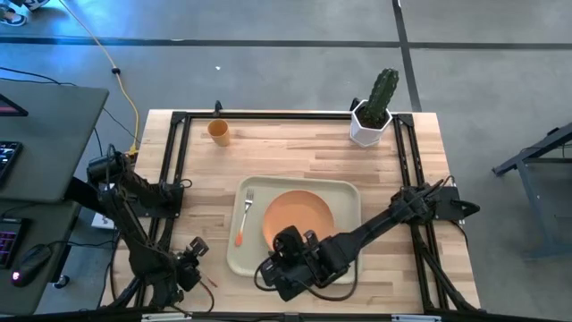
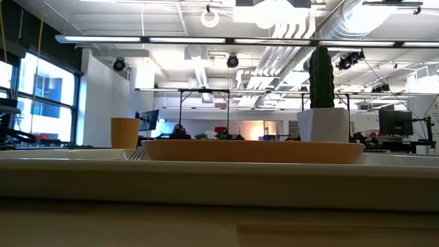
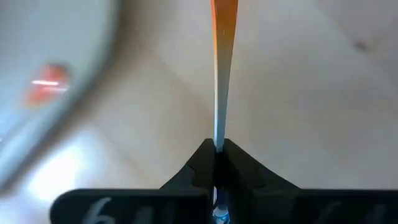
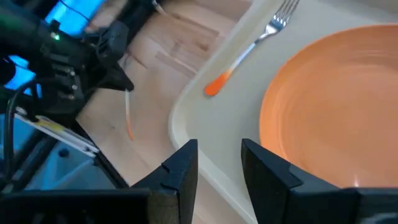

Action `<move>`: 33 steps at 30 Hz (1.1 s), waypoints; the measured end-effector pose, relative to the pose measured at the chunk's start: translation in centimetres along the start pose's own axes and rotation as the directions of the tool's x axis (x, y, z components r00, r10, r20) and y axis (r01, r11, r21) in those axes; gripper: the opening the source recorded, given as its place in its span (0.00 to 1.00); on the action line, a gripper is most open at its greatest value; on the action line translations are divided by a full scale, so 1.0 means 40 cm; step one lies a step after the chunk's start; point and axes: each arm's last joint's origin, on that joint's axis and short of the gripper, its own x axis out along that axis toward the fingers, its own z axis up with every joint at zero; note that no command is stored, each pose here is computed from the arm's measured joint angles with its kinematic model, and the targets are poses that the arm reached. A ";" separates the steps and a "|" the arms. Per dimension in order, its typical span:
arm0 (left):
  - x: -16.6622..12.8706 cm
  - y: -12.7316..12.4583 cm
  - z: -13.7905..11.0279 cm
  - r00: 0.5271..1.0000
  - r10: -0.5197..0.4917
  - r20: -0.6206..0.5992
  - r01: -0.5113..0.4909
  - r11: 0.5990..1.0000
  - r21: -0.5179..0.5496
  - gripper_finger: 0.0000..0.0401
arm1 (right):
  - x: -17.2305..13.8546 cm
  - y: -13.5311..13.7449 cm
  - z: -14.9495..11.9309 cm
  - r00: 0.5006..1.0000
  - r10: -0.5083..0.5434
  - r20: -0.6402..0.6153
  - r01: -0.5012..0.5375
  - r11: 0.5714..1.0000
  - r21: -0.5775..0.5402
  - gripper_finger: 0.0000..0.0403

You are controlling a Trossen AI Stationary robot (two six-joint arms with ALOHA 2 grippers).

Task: Pick and place plate/cup/fork/spoon on tray
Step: Put the orange spoon on the light brown serving tray to the left side of orange plate

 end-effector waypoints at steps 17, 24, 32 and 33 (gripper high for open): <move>-0.318 0.154 0.118 0.573 0.727 0.380 -0.727 0.664 -0.174 0.02 | -0.140 0.123 0.213 0.743 0.649 0.166 -0.581 0.748 -0.321 0.28; -0.469 0.200 0.107 0.442 0.741 0.505 -0.639 0.656 -0.402 0.01 | -0.098 0.068 0.280 0.846 0.516 0.138 -0.473 0.844 -0.253 0.28; -0.625 0.237 0.086 0.254 0.698 0.670 -0.495 0.689 -0.530 0.01 | -0.030 0.082 0.371 0.641 0.744 0.189 -0.737 0.665 -0.118 0.29; -0.637 0.240 0.082 0.235 0.700 0.675 -0.504 0.681 -0.531 0.01 | -0.040 0.089 0.383 0.554 0.802 0.222 -0.800 0.587 -0.125 0.29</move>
